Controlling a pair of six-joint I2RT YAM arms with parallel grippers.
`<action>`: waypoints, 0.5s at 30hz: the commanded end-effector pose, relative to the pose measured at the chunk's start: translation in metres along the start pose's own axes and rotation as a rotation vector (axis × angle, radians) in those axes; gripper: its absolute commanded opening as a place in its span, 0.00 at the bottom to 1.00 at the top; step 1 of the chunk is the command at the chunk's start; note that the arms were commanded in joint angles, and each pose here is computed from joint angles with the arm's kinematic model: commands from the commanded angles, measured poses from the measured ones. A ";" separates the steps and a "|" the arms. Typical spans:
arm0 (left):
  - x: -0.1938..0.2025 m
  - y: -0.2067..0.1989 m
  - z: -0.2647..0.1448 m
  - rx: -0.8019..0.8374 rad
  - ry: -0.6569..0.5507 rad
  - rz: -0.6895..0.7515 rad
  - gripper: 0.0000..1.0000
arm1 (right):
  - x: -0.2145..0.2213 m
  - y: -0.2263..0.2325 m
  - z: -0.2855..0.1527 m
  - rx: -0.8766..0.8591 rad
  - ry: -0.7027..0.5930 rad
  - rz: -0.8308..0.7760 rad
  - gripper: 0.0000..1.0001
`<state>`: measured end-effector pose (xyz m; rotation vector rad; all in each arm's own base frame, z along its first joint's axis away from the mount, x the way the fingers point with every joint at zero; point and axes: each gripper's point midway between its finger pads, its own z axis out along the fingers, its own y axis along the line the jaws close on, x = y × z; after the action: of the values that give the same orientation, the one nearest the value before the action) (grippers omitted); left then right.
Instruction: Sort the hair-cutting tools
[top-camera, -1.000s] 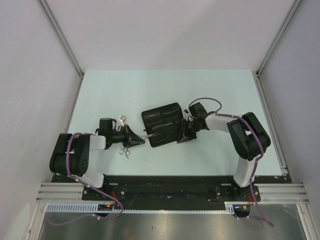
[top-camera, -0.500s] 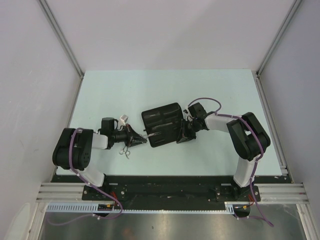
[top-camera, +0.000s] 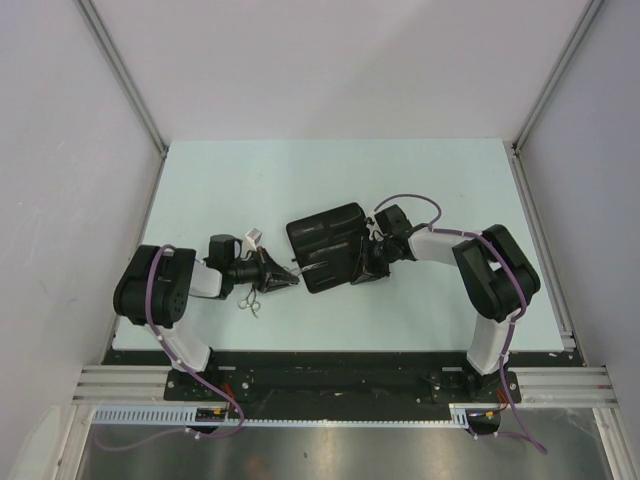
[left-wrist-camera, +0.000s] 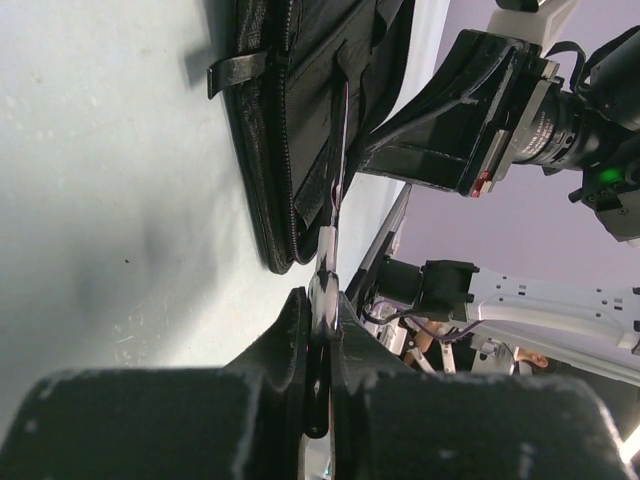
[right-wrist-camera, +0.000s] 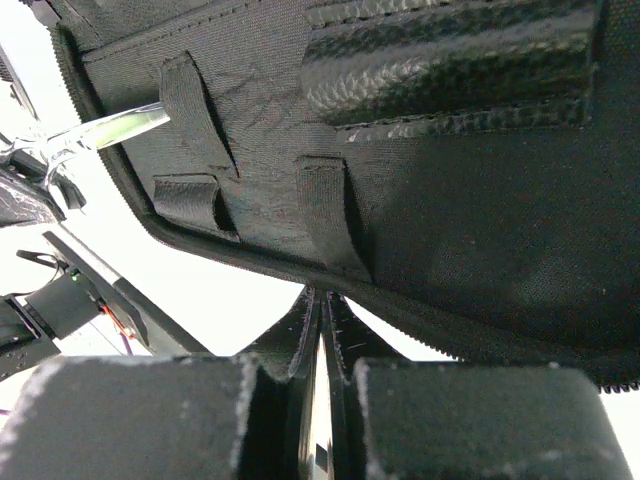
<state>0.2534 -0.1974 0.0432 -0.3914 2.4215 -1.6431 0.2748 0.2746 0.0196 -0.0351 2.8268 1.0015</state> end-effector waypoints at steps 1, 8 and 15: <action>0.017 0.018 0.006 -0.061 0.039 -0.077 0.00 | -0.016 0.012 0.000 -0.037 -0.072 -0.041 0.04; 0.020 0.028 0.006 -0.088 0.034 -0.114 0.00 | -0.049 0.030 -0.047 -0.040 -0.204 -0.076 0.05; 0.029 0.044 0.007 -0.127 0.046 -0.181 0.00 | -0.093 0.000 -0.091 0.107 -0.364 -0.101 0.48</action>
<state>0.2523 -0.1985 0.0363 -0.4147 2.4246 -1.6632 0.3244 0.2424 0.0839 0.0300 2.6048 0.9283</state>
